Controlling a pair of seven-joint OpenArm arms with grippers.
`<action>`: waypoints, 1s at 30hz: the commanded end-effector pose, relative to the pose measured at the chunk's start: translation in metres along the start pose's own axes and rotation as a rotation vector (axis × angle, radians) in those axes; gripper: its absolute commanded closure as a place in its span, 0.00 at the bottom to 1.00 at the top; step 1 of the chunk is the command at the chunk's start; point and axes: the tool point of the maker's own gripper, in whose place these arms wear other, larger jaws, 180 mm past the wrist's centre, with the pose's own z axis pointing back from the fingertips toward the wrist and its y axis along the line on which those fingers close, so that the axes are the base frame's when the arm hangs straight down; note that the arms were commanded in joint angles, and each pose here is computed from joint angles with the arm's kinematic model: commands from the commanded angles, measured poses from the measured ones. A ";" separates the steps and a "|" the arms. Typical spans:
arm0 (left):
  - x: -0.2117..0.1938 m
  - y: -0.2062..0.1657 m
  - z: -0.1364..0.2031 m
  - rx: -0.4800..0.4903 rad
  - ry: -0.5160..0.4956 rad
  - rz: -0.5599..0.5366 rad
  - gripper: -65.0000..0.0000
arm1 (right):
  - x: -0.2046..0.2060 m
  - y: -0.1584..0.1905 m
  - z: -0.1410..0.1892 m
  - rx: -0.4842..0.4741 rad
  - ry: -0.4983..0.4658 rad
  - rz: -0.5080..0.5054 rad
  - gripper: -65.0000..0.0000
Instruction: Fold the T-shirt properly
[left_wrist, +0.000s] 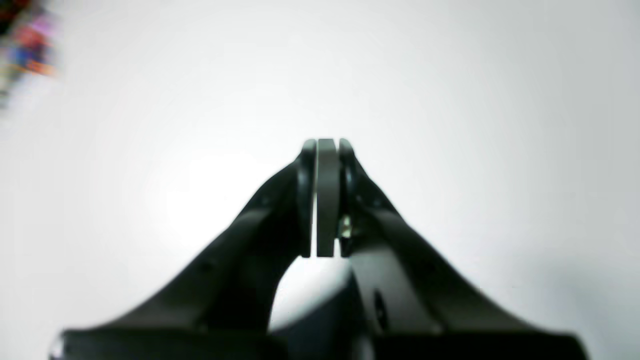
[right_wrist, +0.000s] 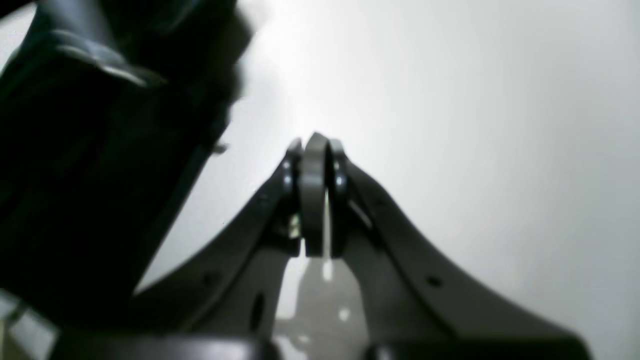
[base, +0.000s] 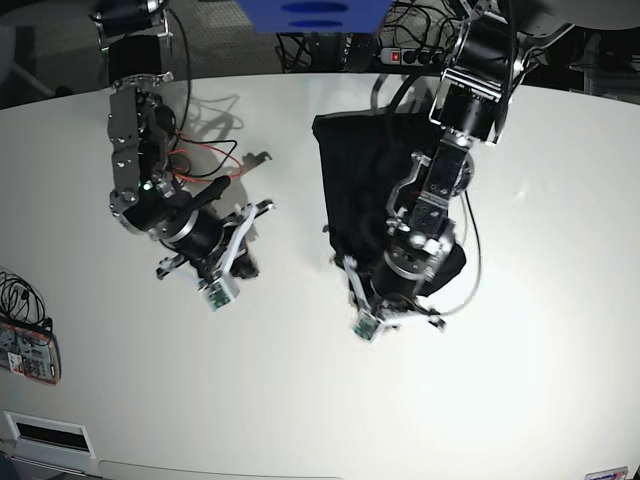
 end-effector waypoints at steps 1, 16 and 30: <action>0.037 0.023 0.006 0.061 -0.110 0.007 1.00 | 0.024 -0.008 0.006 -0.016 -0.096 0.005 1.00; 0.064 0.079 0.177 0.203 -0.642 -0.202 1.00 | 0.047 0.001 0.046 -0.213 -0.556 0.496 1.00; -0.010 0.063 0.287 0.207 -0.646 -0.406 1.00 | 0.010 -0.007 0.157 -0.289 -0.957 0.421 1.00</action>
